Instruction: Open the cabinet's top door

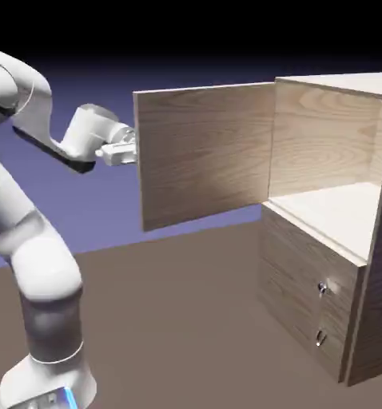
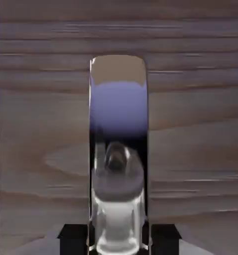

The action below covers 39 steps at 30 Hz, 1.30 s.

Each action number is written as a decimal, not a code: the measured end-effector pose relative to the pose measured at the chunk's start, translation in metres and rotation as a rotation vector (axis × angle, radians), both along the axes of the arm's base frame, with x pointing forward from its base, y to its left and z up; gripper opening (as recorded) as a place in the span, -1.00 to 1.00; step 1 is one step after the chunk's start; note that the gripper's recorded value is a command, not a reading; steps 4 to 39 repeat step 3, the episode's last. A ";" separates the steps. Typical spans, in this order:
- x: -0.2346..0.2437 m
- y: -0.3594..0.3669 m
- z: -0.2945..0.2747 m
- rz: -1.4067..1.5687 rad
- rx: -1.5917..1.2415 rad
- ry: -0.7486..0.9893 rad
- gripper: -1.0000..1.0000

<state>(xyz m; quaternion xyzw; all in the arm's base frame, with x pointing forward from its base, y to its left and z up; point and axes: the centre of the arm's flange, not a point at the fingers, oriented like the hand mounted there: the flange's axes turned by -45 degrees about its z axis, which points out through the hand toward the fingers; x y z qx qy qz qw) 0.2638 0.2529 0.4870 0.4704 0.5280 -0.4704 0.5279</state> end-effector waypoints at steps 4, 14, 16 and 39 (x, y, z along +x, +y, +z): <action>0.006 0.016 0.000 -0.052 0.000 0.000 -1.00; 0.006 0.016 0.000 -0.052 0.000 0.000 -1.00; 0.006 0.016 0.000 -0.052 0.000 0.000 -1.00; 0.006 0.016 0.000 -0.052 0.000 0.000 -1.00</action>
